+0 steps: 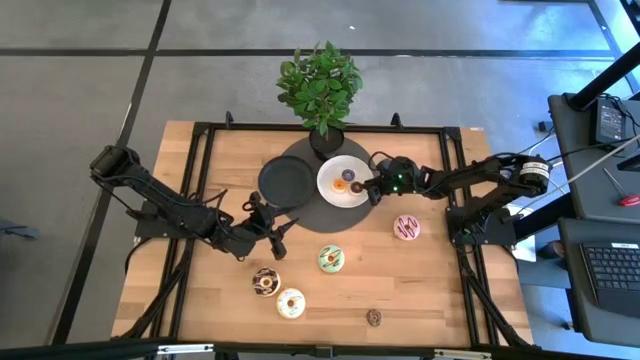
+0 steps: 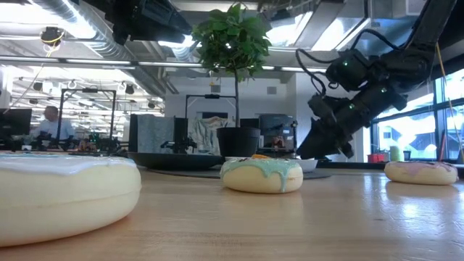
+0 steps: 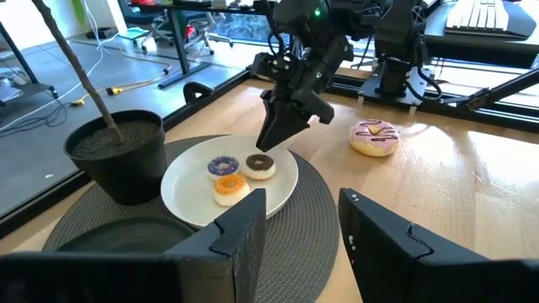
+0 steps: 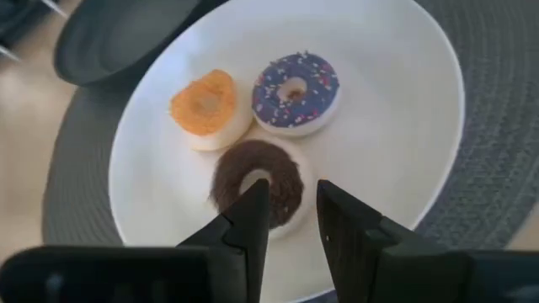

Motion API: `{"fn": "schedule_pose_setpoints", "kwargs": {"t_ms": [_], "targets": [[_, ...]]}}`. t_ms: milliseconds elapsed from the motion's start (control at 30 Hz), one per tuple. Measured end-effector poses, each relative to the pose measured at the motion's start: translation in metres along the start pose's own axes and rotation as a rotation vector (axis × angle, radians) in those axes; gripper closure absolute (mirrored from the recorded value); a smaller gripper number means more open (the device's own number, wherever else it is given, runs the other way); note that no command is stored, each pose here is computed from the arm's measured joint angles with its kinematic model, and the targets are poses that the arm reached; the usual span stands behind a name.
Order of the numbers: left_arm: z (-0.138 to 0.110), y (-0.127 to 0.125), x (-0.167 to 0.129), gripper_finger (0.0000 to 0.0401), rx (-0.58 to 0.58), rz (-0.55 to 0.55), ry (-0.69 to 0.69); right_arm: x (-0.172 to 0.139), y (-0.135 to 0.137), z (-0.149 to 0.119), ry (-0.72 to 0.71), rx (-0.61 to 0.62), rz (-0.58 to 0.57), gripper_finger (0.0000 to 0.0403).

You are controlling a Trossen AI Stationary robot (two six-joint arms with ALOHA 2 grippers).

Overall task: Pick & Place donuts
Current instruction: Put the small black donut on the white plate

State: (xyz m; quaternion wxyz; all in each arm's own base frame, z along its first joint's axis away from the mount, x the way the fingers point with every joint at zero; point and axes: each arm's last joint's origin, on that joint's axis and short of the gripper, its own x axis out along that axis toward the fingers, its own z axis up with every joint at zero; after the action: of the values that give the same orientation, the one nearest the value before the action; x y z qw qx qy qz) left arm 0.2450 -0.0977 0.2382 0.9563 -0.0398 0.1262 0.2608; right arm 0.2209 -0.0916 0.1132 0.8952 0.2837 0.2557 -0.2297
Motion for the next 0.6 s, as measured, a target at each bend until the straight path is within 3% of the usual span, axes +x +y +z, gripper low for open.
{"fn": "schedule_pose_setpoints", "kwargs": {"t_ms": [300,600], "targets": [[0.000,0.000,0.000,0.0256,0.000,0.000,0.000,0.002,0.003,0.006,0.008,-0.025,-0.009,0.0298],[0.000,0.000,0.000,0.0254,0.000,0.000,0.000,0.006,0.012,0.016,0.181,-0.107,-0.013,0.0298]]}}
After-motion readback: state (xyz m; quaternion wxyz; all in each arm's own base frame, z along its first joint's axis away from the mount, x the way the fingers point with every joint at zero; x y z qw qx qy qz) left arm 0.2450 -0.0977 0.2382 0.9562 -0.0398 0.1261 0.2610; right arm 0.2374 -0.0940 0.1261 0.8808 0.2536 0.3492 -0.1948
